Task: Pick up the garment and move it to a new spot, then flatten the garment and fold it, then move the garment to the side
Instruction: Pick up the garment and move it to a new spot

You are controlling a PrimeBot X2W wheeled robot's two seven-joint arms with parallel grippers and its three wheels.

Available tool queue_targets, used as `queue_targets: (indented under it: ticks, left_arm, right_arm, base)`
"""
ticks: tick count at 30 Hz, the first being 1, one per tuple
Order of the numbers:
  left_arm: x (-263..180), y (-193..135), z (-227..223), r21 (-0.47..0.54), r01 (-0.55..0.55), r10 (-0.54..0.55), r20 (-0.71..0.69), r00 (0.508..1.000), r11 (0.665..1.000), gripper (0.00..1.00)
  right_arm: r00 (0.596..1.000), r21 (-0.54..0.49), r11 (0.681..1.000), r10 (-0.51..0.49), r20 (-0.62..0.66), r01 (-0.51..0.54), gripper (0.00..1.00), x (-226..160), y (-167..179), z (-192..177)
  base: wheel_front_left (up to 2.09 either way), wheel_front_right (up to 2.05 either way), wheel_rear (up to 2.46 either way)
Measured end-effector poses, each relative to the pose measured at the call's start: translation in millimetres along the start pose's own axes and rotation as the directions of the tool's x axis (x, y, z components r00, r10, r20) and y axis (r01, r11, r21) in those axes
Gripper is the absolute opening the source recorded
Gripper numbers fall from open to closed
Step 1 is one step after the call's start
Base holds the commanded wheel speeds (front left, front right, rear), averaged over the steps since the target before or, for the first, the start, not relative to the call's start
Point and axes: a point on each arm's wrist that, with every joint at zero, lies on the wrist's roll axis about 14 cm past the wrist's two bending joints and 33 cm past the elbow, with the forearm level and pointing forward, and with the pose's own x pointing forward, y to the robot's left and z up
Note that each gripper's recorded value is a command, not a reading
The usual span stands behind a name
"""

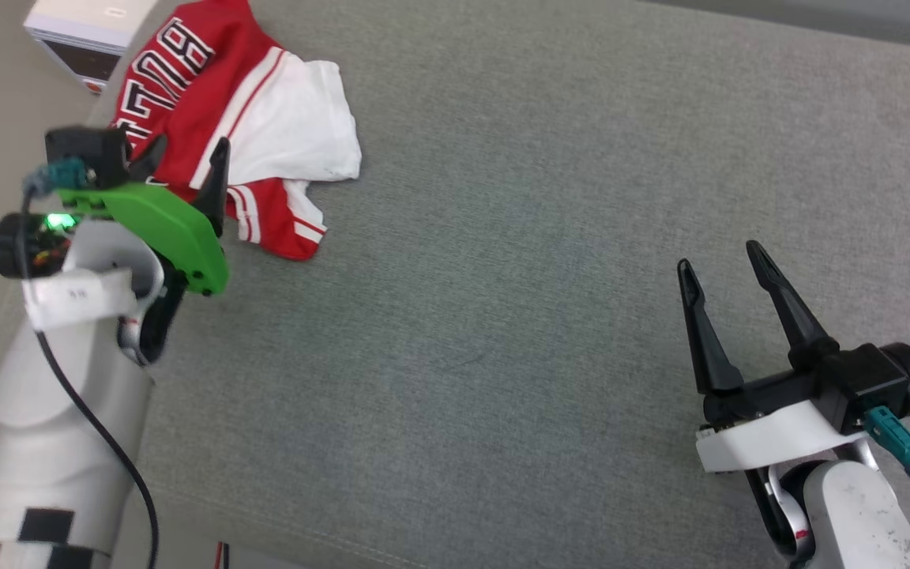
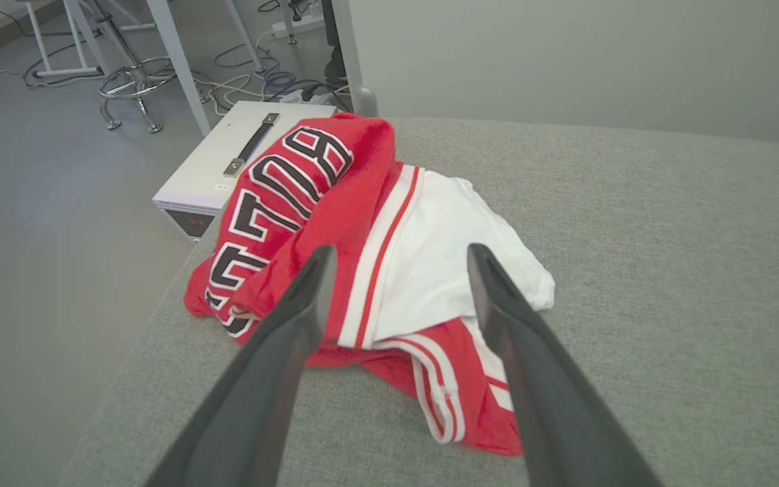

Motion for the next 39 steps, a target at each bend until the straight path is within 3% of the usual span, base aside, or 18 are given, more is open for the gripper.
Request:
queue_targets:
  ticks: [5,11,20,21,22,24,29,34,39]
  left_arm:
    - [38.0,-1.8,-20.9,0.005,0.048,-0.046,-0.233,0.971,0.999,1.0]
    - [62.6,-4.1,-69.5,-0.02,0.061,-0.063,-0.49,0.869,0.998,1.0]
    - [81.4,-10.2,-118.5,-0.067,0.048,-0.08,-0.648,0.758,0.997,1.0]
    - [81.8,-10.8,-121.3,-0.08,0.046,-0.087,-0.664,0.743,0.996,0.45]
    - [83.0,-11.7,-122.1,-0.095,0.043,-0.096,-0.669,0.737,0.995,0.0]
    - [84.8,-14.1,-121.5,-0.119,0.04,-0.11,-0.663,0.741,0.992,0.0]
    - [89.2,-12.7,-103.7,-0.126,0.042,-0.106,-0.553,0.826,0.991,0.0]
    - [91.7,-10.6,-53.5,-0.076,0.07,-0.089,-0.297,0.951,0.995,0.0]
    - [83.5,-16.1,10.8,-0.028,0.111,-0.112,-0.04,0.993,0.993,0.0]
  right_arm:
    - [0.999,0.0,0.999,-0.039,-0.015,0.039,1.0,0.3,-20.1,-12.1]
    - [0.993,-0.001,0.994,-0.105,-0.052,0.106,1.0,-9.8,-44.8,-28.5]
    - [0.976,-0.012,0.983,-0.186,-0.112,0.186,1.0,-27.7,-71.7,-49.3]
    - [0.974,-0.012,0.981,-0.192,-0.117,0.192,1.0,-29.3,-73.5,-50.8]
    - [0.973,-0.014,0.98,-0.198,-0.121,0.198,1.0,-30.7,-75.3,-51.9]
    - [0.971,-0.016,0.979,-0.205,-0.124,0.204,1.0,-32.2,-77.1,-52.5]
    - [0.973,-0.02,0.979,-0.202,-0.113,0.201,1.0,-32.2,-74.3,-45.4]
    - [0.977,-0.03,0.98,-0.2,-0.077,0.199,1.0,-32.3,-68.7,-26.6]
    - [0.975,-0.008,0.975,-0.221,-0.036,0.221,1.0,-39.5,-62.2,-4.5]
  base:
    - [0.0,0.0,0.0]
    - [0.0,0.0,0.0]
    - [0.0,0.0,0.0]
    - [0.0,0.0,0.0]
    - [0.0,0.0,0.0]
    - [0.0,0.0,0.0]
    - [0.0,0.0,0.0]
    - [0.0,0.0,0.0]
    - [0.0,0.0,0.0]
